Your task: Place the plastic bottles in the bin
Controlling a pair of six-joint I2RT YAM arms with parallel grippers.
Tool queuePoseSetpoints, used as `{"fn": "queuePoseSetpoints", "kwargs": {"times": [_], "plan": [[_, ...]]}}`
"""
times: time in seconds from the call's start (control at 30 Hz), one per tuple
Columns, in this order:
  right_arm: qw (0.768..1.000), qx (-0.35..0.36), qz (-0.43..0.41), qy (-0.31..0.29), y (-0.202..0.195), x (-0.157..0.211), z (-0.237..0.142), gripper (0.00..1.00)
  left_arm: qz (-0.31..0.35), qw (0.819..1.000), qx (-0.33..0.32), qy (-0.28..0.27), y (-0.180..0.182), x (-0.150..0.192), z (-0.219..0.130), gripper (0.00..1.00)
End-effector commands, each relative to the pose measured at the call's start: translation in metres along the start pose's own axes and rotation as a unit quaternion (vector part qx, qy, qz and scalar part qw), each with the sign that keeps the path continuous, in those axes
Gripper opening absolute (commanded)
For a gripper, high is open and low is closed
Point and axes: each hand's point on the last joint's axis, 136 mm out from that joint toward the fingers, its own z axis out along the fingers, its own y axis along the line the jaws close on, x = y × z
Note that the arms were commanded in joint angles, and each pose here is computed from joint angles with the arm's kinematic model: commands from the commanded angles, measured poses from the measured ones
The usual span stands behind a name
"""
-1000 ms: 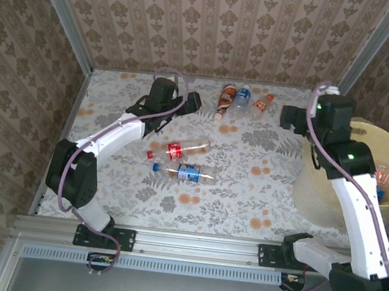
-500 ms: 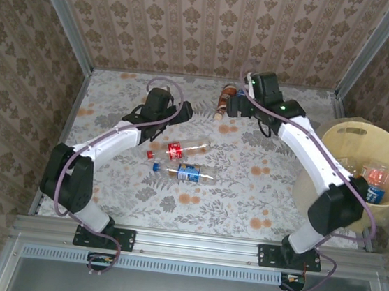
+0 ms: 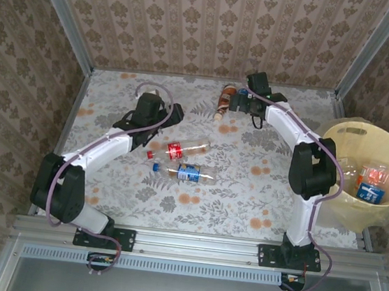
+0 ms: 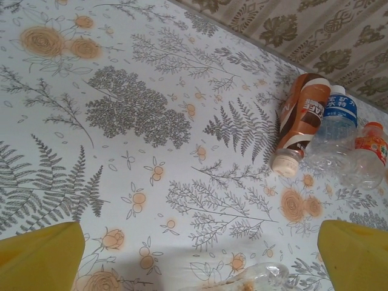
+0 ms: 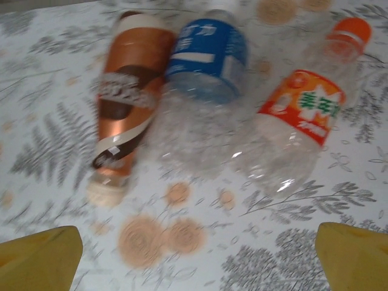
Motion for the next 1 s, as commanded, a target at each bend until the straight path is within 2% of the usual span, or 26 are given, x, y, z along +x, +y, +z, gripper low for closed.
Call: {"fn": "queuePoseSetpoints", "kwargs": {"times": [0.0,0.2,0.63,0.97], "plan": [[0.997,0.031,0.067,-0.021,-0.019,-0.017,0.016,1.0,-0.02,1.0,0.003,-0.023,0.001,-0.01,-0.01,1.0],[0.987,0.045,0.15,-0.021,-0.048,-0.022,0.046,1.0,-0.037,0.999,-0.01,-0.03,0.018,-0.017,-0.011,1.0],[0.98,0.097,0.176,-0.002,-0.071,-0.016,0.091,0.94,-0.04,0.999,-0.015,-0.024,0.023,-0.016,-0.007,1.0],[0.977,0.112,0.181,0.014,-0.078,0.004,0.103,0.87,-0.043,0.999,-0.022,-0.021,0.028,-0.014,-0.004,1.0]]}}
